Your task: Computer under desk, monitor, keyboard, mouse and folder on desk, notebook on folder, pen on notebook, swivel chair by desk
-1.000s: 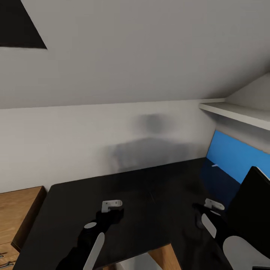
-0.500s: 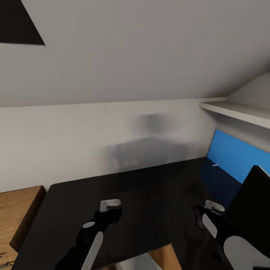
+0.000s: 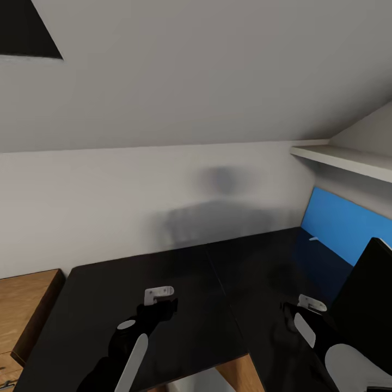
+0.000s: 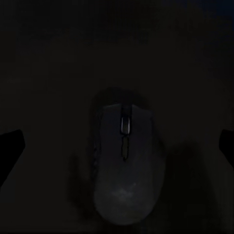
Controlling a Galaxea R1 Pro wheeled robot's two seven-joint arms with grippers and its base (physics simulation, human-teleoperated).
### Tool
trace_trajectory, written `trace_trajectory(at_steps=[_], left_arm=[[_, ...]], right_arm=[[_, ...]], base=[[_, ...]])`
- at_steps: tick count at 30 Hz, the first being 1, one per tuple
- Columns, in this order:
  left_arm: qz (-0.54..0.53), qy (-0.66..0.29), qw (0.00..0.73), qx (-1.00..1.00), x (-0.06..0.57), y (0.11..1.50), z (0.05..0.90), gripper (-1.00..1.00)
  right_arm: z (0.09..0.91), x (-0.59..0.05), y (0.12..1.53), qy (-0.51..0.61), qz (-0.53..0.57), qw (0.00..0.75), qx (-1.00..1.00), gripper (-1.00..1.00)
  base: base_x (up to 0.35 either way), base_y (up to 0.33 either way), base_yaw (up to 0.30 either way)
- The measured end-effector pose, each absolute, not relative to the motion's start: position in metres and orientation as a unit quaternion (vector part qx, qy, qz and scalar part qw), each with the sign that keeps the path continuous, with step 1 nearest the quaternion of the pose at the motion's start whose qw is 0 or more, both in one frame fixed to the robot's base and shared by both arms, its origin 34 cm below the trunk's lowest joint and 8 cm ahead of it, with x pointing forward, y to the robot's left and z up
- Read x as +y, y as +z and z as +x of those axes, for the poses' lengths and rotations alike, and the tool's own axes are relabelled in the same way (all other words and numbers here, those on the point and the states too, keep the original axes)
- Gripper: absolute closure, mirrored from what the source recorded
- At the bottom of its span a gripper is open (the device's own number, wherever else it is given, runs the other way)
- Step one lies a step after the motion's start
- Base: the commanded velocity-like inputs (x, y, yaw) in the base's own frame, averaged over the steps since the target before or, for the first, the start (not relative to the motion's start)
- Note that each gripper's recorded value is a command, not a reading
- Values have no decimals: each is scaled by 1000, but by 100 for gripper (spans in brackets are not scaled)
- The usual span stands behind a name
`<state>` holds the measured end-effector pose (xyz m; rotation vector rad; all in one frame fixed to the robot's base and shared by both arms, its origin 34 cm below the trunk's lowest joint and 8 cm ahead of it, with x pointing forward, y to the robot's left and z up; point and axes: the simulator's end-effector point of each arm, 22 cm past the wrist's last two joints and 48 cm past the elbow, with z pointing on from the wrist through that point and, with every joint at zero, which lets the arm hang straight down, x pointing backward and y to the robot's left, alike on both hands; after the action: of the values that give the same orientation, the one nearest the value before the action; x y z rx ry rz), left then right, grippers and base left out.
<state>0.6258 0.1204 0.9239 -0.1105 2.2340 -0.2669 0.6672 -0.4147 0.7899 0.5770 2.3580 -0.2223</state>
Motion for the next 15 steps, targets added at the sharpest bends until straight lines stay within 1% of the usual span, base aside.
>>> trace_trajectory(at_steps=[3, 15], left_arm=[[-45, -109, 431, 895, 120, 922, 627, -100], [-46, -112, 440, 890, 120, 920, 633, -100]], right_arm=[[663, -414, 782, -85, 221, 331, 913, -100], [664, -418, 769, -87, 221, 329, 914, -100]], base=[[0, 0, 0], [0, 0, 0]])
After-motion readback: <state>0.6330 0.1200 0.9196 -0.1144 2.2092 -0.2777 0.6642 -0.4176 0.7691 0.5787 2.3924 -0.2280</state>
